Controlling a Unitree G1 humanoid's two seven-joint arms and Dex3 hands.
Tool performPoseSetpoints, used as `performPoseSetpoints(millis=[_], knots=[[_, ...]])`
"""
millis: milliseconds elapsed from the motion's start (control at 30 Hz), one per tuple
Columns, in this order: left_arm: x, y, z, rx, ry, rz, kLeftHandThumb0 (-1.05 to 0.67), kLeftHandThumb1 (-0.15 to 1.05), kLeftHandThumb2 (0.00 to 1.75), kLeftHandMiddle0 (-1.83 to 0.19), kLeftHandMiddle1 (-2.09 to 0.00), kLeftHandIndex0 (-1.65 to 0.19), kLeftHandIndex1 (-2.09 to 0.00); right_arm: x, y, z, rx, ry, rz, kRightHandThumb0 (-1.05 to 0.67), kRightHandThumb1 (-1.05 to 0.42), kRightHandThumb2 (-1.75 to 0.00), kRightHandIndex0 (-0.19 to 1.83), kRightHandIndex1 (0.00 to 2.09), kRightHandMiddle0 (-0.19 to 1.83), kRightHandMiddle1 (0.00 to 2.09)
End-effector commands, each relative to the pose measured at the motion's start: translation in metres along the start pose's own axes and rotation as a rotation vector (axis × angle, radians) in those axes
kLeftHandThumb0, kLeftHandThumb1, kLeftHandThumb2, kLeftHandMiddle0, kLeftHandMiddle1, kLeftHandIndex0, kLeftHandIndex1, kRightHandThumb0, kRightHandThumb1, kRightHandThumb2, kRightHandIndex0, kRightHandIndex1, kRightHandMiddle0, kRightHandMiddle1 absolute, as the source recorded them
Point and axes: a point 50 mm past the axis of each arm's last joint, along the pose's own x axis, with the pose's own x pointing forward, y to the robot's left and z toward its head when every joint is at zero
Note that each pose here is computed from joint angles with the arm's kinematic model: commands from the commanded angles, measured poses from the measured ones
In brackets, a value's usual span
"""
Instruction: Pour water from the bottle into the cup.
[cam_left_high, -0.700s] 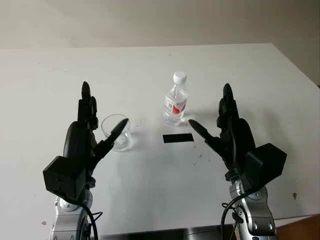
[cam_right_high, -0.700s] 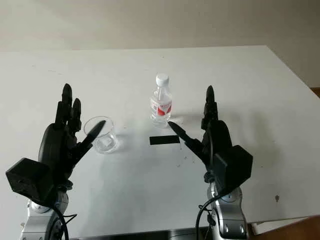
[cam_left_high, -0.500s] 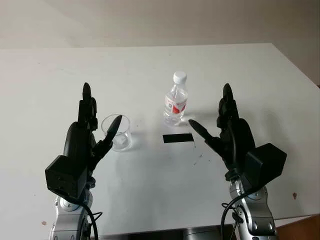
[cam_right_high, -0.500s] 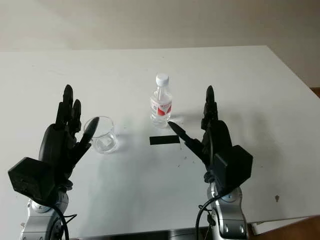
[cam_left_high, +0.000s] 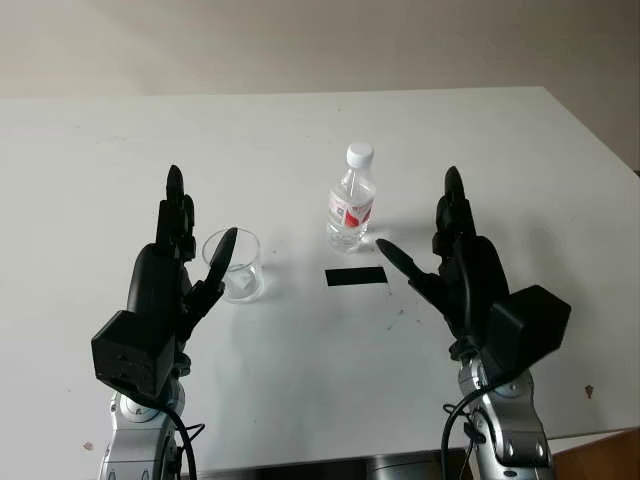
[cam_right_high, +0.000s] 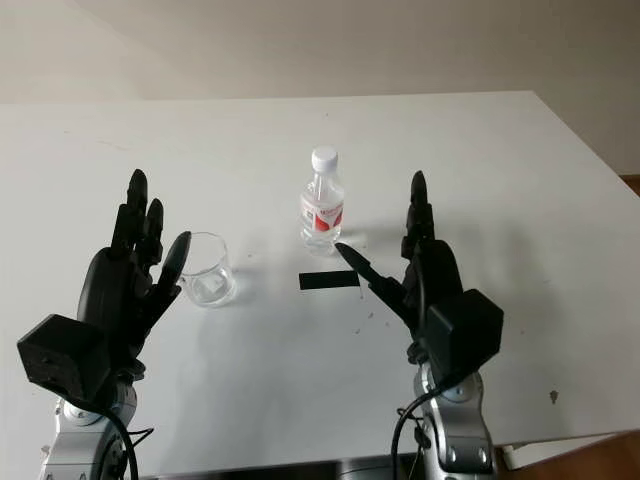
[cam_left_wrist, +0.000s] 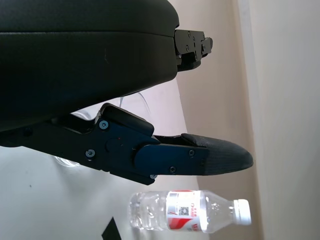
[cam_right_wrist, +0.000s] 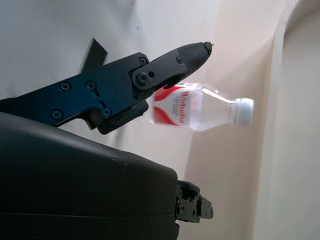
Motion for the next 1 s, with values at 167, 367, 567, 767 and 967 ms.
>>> performPoseSetpoints(millis=[167,367,567,767,967], knots=[[0.001,0.001,0.001,-0.014,-0.034,0.003,-0.88,1.05,0.5,0.09,-0.04,0.11,0.0,0.057,0.004,0.007,-0.071,-0.001,0.088,-0.77,-0.83,-0.05,-0.19,0.01,-0.18,0.03],[0.001,0.001,0.002,-0.057,-0.067,0.046,-0.87,1.05,0.49,0.07,-0.06,0.11,0.0,0.083,0.016,-0.002,-0.048,0.041,0.136,-0.74,-0.87,-0.07,-0.19,0.0,-0.19,0.0],[0.001,0.0,0.001,-0.06,-0.103,0.081,-0.85,1.05,0.55,0.07,-0.06,0.1,0.0,0.096,0.027,-0.007,-0.057,0.074,0.175,-0.73,-0.88,-0.06,-0.19,0.0,-0.19,0.0],[0.001,0.0,0.0,-0.056,-0.119,0.099,-0.87,1.05,0.56,0.06,-0.06,0.09,0.0,0.099,0.036,-0.013,-0.081,0.107,0.219,-0.71,-0.89,-0.06,-0.19,0.0,-0.19,0.0],[0.001,0.0,-0.001,-0.052,-0.121,0.102,-0.87,1.05,0.55,0.05,-0.07,0.09,0.0,0.097,0.049,-0.017,-0.11,0.097,0.228,-0.68,-0.88,-0.05,-0.18,0.01,-0.15,0.02]])
